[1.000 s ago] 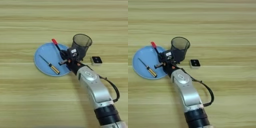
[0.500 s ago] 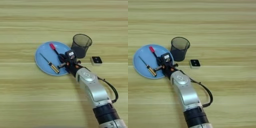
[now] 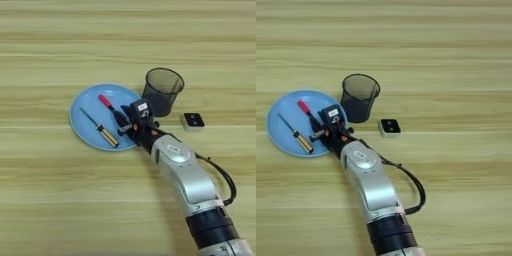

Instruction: Move the objects on the table

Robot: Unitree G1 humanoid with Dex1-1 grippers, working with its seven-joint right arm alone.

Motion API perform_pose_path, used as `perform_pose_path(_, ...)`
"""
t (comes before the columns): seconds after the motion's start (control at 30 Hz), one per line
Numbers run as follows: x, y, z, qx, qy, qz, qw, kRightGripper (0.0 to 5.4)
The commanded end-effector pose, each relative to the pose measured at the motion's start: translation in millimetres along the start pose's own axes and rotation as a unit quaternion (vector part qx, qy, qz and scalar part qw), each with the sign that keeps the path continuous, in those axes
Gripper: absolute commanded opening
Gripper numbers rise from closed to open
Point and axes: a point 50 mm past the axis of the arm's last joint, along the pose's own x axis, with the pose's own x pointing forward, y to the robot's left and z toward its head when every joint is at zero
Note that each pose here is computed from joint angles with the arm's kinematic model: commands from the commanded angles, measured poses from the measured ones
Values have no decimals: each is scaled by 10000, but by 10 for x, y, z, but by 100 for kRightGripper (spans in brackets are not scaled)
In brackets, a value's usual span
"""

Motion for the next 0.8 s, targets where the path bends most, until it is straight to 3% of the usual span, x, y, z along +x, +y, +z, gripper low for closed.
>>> perform_pose_path(0.03,14,-31,348,-351,-716,-89,9968,196)
perform_pose_path(0.4,-151,6,555,-655,-1198,-221,9904,318)
perform_pose_path(0.8,-252,-75,714,-685,-1564,-510,9840,443)
